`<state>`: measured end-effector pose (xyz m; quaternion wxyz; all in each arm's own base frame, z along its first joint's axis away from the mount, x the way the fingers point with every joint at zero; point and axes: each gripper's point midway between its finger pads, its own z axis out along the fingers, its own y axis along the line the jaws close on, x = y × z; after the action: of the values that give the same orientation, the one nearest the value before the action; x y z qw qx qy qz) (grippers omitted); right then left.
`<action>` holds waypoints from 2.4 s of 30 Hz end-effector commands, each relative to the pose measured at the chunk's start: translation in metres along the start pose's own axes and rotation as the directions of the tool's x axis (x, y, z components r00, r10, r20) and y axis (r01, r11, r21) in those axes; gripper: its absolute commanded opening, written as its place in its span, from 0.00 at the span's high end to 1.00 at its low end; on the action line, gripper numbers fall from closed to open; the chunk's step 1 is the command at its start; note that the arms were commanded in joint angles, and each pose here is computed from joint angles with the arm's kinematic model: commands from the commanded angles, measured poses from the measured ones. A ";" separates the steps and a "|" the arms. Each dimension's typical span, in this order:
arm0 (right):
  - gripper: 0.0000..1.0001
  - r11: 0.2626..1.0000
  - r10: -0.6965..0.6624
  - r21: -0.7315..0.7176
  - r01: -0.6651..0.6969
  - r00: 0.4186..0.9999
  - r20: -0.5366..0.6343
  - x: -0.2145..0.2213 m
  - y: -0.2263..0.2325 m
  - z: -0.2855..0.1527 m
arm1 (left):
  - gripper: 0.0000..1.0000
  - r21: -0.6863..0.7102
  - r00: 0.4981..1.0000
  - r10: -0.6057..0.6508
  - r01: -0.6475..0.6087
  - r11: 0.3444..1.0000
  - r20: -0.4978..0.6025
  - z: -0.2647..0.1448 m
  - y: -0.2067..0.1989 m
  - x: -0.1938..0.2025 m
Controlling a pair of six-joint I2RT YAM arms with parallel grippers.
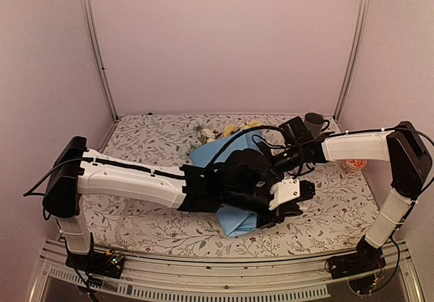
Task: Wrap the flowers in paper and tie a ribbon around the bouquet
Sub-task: Place the ribbon at the center of the board, then pick up the ribbon from the center of the board.
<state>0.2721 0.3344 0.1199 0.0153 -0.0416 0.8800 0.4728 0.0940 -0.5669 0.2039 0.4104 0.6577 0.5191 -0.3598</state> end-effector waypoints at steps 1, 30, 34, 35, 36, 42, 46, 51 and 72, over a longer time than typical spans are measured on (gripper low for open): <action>1.00 0.998 -0.056 -0.009 0.056 0.997 -0.052 0.002 0.004 0.004 | 0.97 -0.237 0.980 -0.061 0.106 0.966 0.190 -0.019 0.071 -0.030; 1.00 0.994 -0.082 0.066 0.088 0.992 -0.091 0.007 -0.027 0.022 | 0.08 -0.206 0.855 -0.350 0.290 0.935 -0.384 -0.035 0.070 0.057; 1.00 0.992 -0.092 0.076 0.098 0.993 -0.078 0.007 -0.027 0.020 | 0.12 -0.181 0.895 -0.354 0.314 0.932 -0.271 -0.059 0.072 0.023; 1.00 0.992 -0.091 0.078 0.097 0.993 -0.078 0.007 -0.028 0.019 | 0.13 -0.211 0.901 -0.367 0.322 0.923 -0.230 -0.072 0.080 0.020; 1.00 0.992 -0.091 0.078 0.097 0.993 -0.082 0.008 -0.029 0.020 | 0.13 -0.264 0.883 -0.425 0.369 0.891 -0.198 -0.089 0.092 0.025; 1.00 0.992 -0.098 0.074 0.104 0.992 -0.083 0.011 -0.027 0.022 | 0.23 -0.751 0.554 -0.833 0.555 0.358 0.011 -0.245 0.151 0.173; 1.00 0.992 -0.099 0.067 0.105 0.991 -0.087 0.014 -0.027 0.025 | 0.18 -0.875 0.350 -0.931 0.477 0.080 0.106 -0.324 0.125 0.261; 1.00 0.992 -0.100 0.065 0.107 0.991 -0.091 0.015 -0.027 0.026 | 0.19 -0.951 0.186 -0.976 0.307 -0.047 0.109 -0.358 0.089 0.312; 1.00 0.992 -0.090 0.074 0.098 0.990 -0.110 0.021 -0.034 0.028 | 0.32 -0.998 -0.217 -0.974 -0.008 0.070 -0.066 -0.366 -0.036 0.359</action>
<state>0.2605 0.3352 0.0769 0.0002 -0.0966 0.8976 0.4301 0.1542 -0.1059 0.0205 -0.0139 0.0665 0.9827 0.1721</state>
